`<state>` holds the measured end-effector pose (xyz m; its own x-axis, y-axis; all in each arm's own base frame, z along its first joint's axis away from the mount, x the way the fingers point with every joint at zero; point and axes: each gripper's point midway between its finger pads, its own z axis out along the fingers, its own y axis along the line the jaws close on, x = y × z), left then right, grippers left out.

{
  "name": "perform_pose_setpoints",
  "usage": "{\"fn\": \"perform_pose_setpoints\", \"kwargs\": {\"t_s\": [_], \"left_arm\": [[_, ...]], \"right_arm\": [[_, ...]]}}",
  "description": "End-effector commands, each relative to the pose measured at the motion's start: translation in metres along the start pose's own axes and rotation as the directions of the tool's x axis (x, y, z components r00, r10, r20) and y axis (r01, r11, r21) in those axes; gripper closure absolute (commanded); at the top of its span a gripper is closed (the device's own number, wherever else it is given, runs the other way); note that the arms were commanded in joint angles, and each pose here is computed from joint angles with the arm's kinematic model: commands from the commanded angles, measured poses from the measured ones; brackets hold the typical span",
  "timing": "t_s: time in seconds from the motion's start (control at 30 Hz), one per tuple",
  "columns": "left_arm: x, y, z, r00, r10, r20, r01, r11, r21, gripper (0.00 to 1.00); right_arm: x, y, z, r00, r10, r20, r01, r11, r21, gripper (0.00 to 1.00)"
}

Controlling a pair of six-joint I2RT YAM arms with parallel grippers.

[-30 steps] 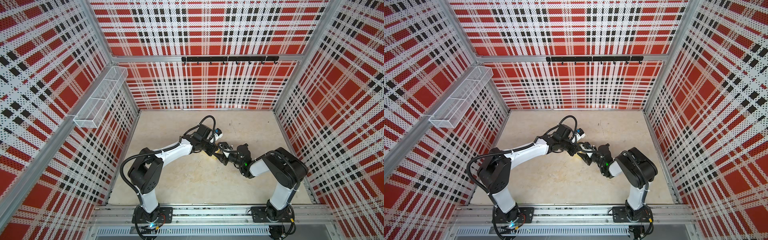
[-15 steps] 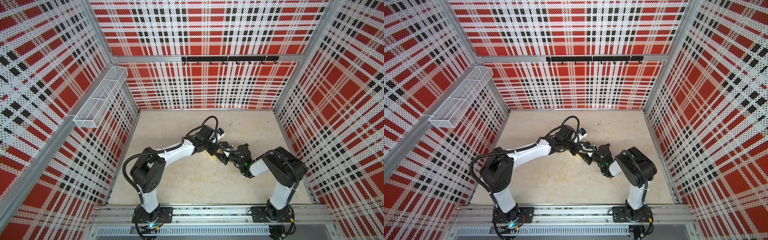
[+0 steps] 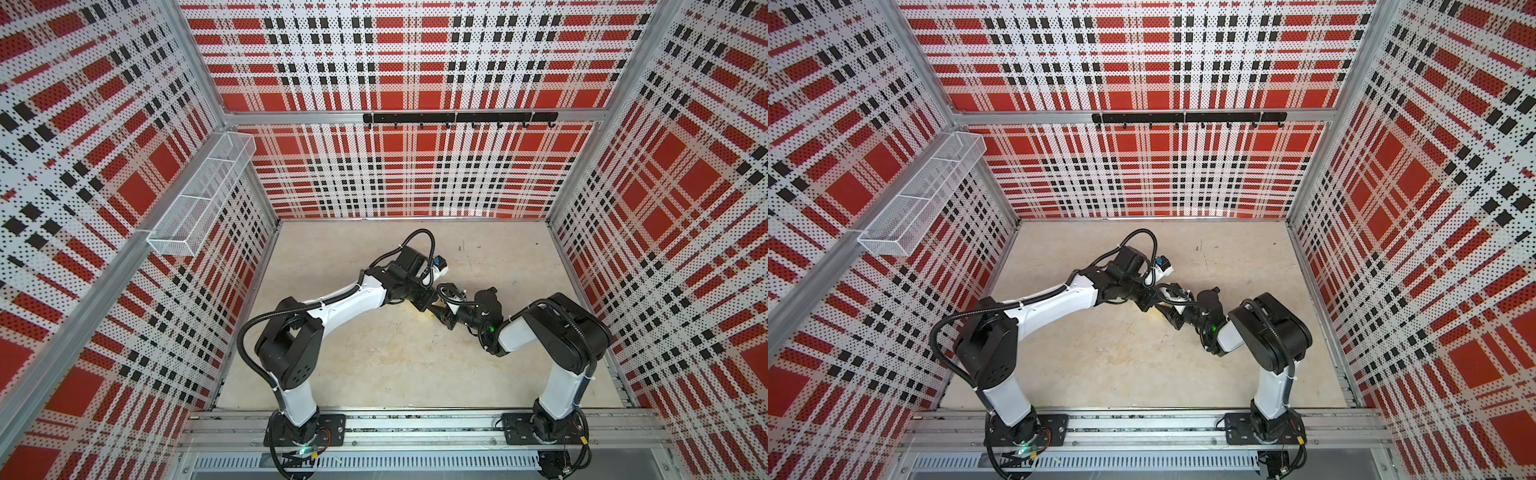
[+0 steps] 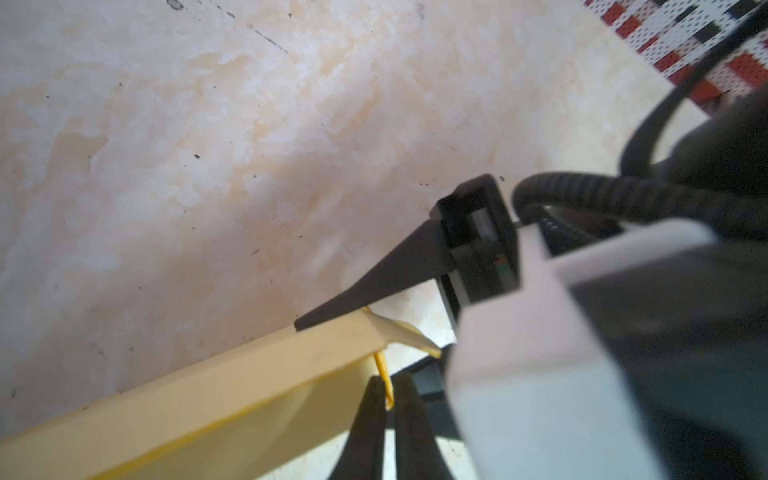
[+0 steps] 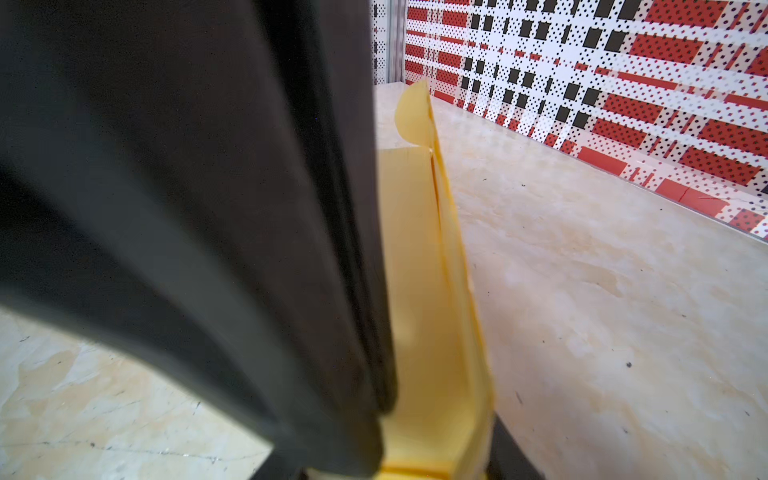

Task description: Fold the paper box

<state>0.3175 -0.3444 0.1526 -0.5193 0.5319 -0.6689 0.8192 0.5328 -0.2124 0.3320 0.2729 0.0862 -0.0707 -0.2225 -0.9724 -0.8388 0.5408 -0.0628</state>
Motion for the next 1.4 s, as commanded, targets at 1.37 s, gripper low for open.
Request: {"fn": "perform_pose_setpoints", "kwargs": {"t_s": [1.37], "left_arm": [[0.012,0.142,-0.043,0.993,-0.117,-0.025,0.116,0.993,-0.037,0.62]], "right_arm": [[-0.001,-0.003,0.006,1.0,-0.021,-0.001,0.021,1.0,-0.003,0.63]]}}
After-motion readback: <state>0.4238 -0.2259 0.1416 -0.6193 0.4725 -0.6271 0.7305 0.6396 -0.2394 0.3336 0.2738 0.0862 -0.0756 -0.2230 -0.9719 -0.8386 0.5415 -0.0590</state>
